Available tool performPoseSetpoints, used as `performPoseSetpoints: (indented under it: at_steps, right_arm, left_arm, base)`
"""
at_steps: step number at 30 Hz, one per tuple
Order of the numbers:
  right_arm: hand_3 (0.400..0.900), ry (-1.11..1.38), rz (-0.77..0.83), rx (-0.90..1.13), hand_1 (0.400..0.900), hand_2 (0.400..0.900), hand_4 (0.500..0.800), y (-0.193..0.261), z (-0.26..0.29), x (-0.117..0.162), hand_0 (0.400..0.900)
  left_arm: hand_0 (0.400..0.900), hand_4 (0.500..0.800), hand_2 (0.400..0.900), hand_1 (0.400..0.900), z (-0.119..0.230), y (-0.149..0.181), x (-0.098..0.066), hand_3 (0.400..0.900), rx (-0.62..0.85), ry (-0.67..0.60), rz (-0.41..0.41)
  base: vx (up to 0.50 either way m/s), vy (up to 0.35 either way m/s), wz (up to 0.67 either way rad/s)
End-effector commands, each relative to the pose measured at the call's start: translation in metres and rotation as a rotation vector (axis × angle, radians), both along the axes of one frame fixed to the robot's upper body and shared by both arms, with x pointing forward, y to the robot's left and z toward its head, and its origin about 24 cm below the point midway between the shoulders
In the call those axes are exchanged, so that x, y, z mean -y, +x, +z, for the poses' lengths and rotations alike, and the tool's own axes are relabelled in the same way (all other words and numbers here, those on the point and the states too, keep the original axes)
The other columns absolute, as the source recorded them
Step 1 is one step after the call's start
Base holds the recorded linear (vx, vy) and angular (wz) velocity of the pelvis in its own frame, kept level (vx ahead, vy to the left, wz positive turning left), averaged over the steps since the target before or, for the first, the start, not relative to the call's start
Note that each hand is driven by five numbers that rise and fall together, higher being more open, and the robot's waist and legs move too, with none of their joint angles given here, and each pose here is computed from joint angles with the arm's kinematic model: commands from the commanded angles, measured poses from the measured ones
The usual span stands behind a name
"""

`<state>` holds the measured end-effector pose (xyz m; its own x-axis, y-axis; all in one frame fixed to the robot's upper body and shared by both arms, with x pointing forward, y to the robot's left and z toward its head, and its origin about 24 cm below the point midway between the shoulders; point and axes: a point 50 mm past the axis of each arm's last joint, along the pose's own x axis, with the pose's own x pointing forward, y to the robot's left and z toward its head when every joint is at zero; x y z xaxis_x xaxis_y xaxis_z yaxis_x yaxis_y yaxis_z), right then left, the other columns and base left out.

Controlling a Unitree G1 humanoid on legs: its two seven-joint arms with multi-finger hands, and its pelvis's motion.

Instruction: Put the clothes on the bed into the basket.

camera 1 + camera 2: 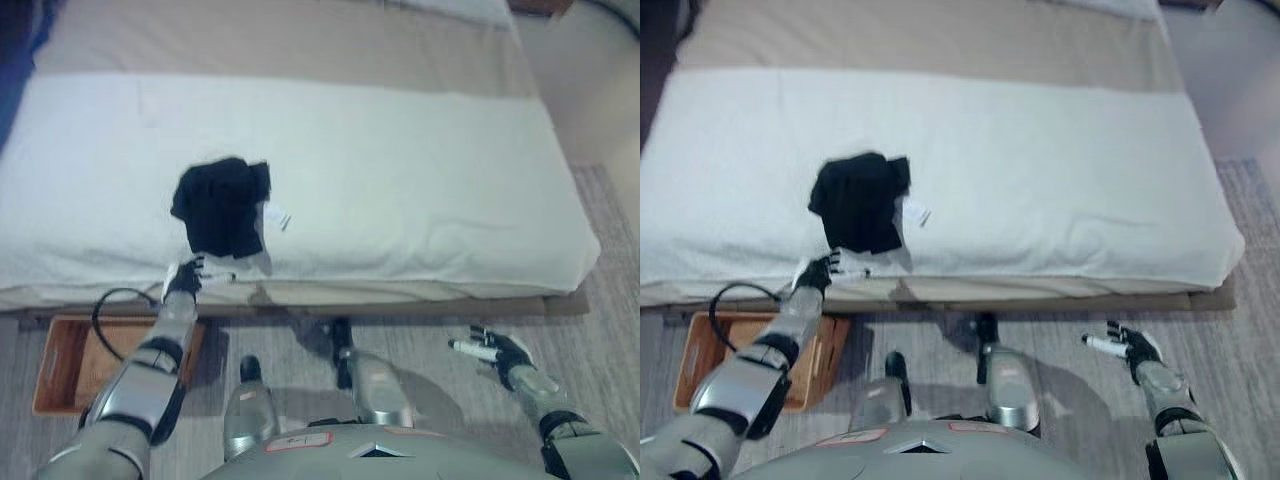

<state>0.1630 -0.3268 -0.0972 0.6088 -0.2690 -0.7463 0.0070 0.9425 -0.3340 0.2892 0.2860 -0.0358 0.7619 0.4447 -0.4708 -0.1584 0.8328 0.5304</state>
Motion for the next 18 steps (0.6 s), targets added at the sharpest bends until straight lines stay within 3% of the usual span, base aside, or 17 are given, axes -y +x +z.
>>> performPoseSetpoints:
  at_steps: [1, 13, 18]
  right_arm:
    - [0.900, -0.030, 0.028, 0.096, 0.900, 0.900, 0.800, 0.022, 0.017, 0.004, 0.900]
    - [0.900, -0.024, 0.056, 0.041, 0.900, 0.900, 0.800, 0.011, 0.008, 0.001, 0.900]
    - [0.900, -0.033, 0.071, 0.040, 0.900, 0.900, 0.800, 0.011, 0.009, 0.003, 0.900]
  left_arm:
    - [0.900, 0.800, 0.900, 0.900, 0.070, 0.034, -0.035, 0.900, 0.247, 0.167, 0.111]
    - [0.900, 0.800, 0.900, 0.900, 0.105, 0.028, -0.074, 0.900, 0.355, 0.257, 0.304]
    - [0.900, 0.800, 0.900, 0.900, 0.122, 0.032, -0.080, 0.900, 0.413, 0.296, 0.318]
  base:
    - [-0.045, -0.005, -0.20]
    - [0.026, 0.002, -0.04]
    - [0.012, 0.004, -0.01]
